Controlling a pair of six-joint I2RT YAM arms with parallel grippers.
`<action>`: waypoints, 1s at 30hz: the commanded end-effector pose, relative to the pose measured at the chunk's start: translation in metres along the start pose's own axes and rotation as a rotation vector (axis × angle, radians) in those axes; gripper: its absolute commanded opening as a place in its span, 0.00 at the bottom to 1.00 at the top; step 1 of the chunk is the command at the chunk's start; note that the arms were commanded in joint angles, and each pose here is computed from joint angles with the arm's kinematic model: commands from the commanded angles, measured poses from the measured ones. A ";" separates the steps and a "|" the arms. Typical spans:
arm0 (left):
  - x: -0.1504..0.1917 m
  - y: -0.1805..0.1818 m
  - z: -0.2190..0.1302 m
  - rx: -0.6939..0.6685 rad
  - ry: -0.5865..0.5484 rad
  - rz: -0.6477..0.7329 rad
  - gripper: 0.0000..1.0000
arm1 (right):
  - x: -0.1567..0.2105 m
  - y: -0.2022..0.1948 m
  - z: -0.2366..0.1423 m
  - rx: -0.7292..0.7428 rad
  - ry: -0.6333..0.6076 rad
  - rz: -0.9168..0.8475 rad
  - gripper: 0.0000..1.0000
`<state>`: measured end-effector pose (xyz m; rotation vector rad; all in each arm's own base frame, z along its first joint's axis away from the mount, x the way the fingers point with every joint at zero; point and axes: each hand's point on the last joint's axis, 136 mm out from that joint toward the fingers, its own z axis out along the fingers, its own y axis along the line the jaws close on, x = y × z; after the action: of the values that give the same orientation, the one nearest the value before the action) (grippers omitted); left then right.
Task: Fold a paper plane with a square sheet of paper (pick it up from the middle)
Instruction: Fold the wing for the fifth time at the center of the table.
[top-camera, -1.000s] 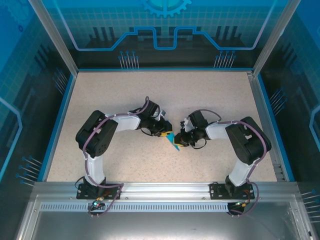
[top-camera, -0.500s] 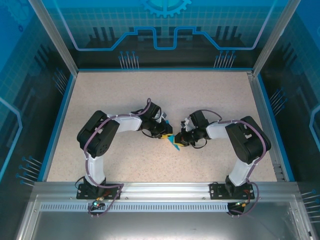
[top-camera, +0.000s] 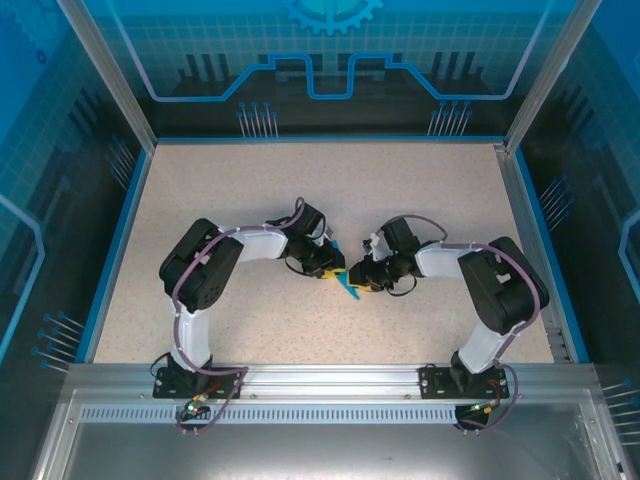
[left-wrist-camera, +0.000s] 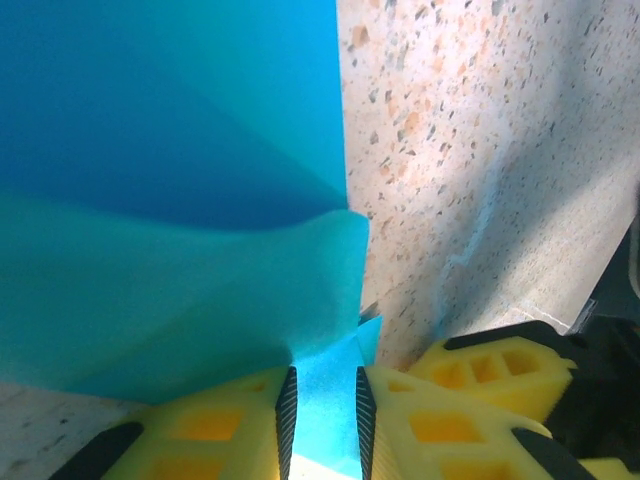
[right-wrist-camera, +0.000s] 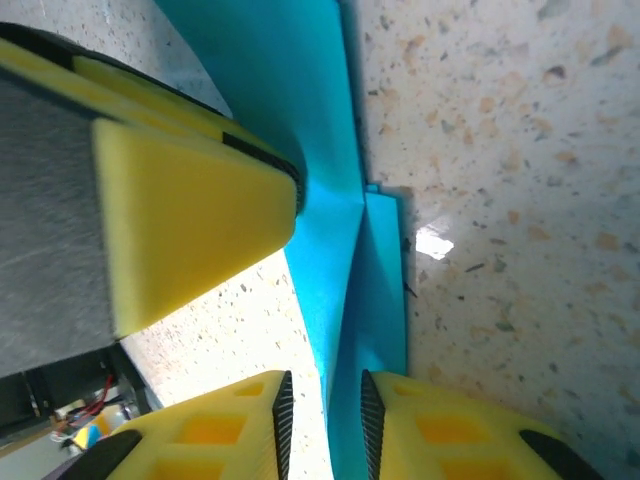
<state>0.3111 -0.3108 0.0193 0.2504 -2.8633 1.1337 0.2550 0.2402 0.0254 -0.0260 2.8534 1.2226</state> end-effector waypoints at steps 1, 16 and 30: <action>0.001 0.026 0.008 -0.104 0.003 -0.077 0.27 | 0.003 0.002 -0.006 0.041 0.004 -0.083 0.28; -0.002 0.020 0.007 -0.098 -0.001 -0.069 0.27 | 0.008 -0.001 0.014 0.088 0.054 -0.125 0.26; -0.010 0.005 0.001 -0.079 -0.014 -0.033 0.27 | 0.009 -0.012 0.022 0.037 0.052 -0.114 0.05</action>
<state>0.3153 -0.3107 0.0205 0.2955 -2.8620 1.0767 0.2523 0.2495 0.0111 -0.2345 2.8564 1.1305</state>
